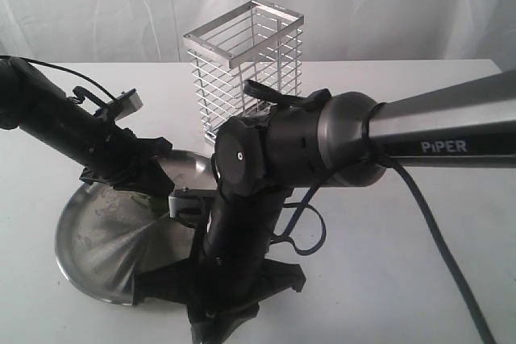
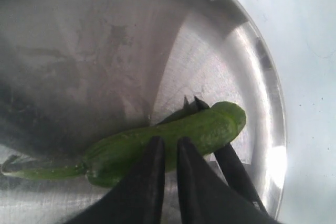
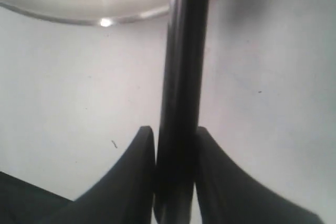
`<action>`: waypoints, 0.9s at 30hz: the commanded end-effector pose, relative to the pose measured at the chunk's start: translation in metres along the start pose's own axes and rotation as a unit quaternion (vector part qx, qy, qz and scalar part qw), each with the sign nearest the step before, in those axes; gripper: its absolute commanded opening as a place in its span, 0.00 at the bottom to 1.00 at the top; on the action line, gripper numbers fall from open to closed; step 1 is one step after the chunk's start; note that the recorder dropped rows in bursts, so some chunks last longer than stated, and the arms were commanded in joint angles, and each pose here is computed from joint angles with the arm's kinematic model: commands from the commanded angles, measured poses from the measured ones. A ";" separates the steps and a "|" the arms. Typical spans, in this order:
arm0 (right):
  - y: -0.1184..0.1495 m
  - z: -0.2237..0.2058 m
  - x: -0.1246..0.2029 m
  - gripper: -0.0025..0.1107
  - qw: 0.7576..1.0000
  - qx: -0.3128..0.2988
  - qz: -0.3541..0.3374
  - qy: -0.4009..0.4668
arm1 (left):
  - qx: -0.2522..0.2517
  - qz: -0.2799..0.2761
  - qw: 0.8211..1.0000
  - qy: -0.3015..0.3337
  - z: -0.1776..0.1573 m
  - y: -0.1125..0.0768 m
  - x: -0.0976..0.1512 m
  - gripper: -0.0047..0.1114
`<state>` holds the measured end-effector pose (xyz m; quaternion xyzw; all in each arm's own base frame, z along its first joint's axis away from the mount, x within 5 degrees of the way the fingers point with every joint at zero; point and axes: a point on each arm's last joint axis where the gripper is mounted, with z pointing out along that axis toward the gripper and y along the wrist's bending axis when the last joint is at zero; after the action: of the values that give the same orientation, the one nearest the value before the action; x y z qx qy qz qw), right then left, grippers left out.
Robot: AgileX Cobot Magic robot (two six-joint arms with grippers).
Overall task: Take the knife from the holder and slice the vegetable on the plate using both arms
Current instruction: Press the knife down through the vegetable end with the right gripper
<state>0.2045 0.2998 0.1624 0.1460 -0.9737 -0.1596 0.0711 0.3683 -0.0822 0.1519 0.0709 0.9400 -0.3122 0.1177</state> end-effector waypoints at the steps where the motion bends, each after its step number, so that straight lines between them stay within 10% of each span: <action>1: 0.009 -0.005 0.010 0.02 0.998 -0.014 -0.050 0.028 | -0.011 -0.001 1.000 0.011 0.010 0.007 0.004 0.19; 27: 0.005 -0.002 -0.042 0.02 0.998 -0.036 -0.055 0.025 | -0.001 -0.004 1.000 0.020 0.010 0.005 0.006 0.19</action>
<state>0.2370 0.3131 0.1565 0.1644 -0.9627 -0.1759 0.1237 0.3687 -0.0824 0.1522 0.0691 0.9395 -0.3135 0.1194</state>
